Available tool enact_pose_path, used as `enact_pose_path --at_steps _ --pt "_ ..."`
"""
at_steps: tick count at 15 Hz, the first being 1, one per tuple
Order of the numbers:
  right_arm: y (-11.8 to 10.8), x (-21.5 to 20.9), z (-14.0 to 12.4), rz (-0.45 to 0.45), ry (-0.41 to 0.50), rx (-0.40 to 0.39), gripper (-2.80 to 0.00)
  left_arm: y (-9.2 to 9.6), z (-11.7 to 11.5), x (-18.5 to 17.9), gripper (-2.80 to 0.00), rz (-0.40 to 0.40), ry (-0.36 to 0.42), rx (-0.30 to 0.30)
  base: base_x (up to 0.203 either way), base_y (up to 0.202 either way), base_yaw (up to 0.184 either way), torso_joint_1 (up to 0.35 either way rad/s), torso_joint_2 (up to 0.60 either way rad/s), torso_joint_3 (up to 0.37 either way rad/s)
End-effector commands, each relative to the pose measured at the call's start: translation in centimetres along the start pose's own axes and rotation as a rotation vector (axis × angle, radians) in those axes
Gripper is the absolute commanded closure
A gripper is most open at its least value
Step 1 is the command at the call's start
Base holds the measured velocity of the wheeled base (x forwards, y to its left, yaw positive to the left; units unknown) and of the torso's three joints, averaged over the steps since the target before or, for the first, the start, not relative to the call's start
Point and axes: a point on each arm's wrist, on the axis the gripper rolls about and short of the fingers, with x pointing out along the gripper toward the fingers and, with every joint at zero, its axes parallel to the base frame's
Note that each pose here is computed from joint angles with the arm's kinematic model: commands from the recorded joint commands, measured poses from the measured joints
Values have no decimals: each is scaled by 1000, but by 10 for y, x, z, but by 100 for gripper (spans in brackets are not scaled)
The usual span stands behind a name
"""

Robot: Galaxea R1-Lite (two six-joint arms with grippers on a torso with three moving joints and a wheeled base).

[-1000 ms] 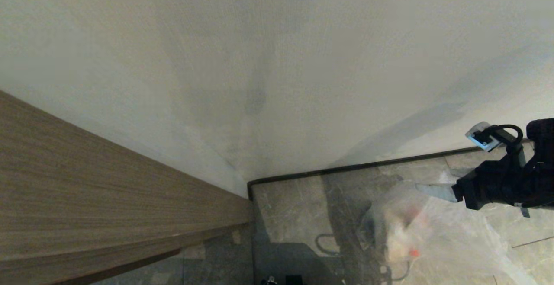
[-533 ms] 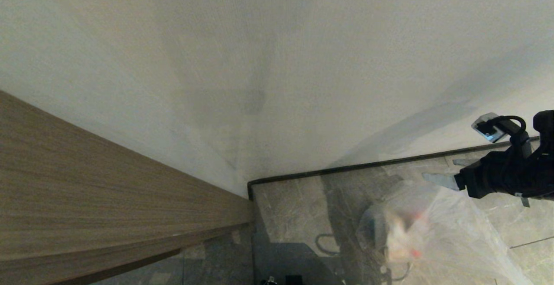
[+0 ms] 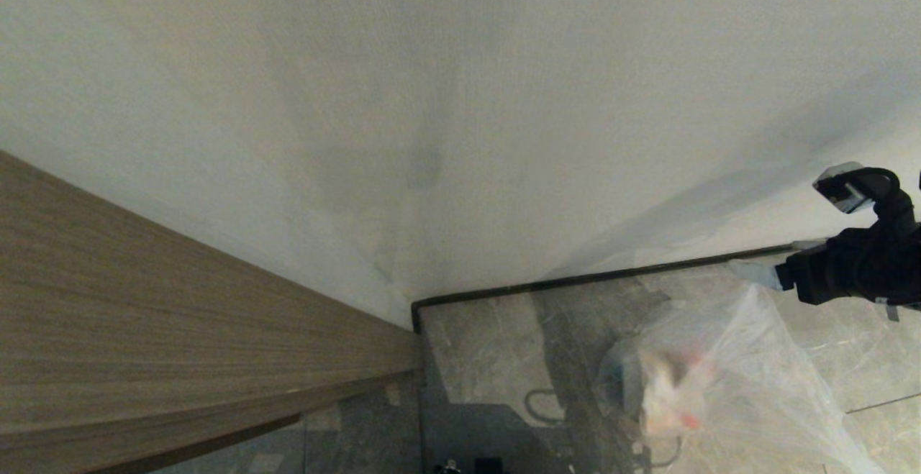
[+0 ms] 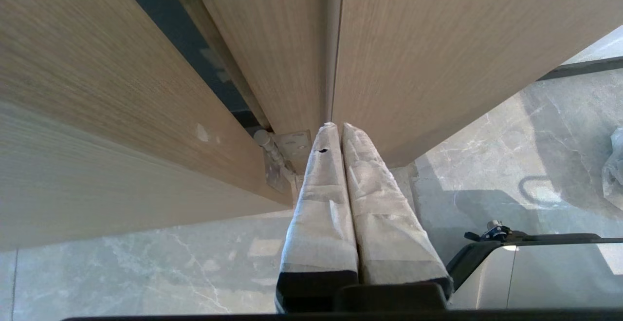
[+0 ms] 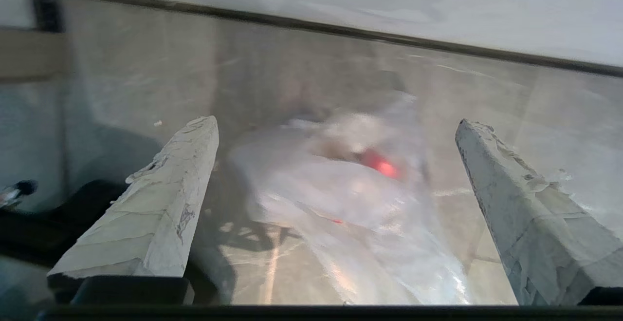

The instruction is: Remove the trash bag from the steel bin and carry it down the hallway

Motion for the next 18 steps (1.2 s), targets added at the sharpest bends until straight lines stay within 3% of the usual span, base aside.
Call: enact_pose_path --at_steps 1,5,8,13,18 --pt "0 -11 5 -32 -32 -9 -280 0 0 0 0 0 0 0 0 0 0 0 0 0" --pt "8 -44 5 -60 -75 -5 -280 0 0 0 0 0 0 0 0 0 0 0 0 0" --pt "27 -84 -15 -68 -97 80 -280 0 0 0 0 0 0 0 0 0 0 0 0 0" --pt "73 -157 -92 -149 -209 186 -280 0 0 0 0 0 0 0 0 0 0 0 0 0" --pt "97 -179 -173 -204 -378 236 -280 0 0 0 0 0 0 0 0 0 0 0 0 0"
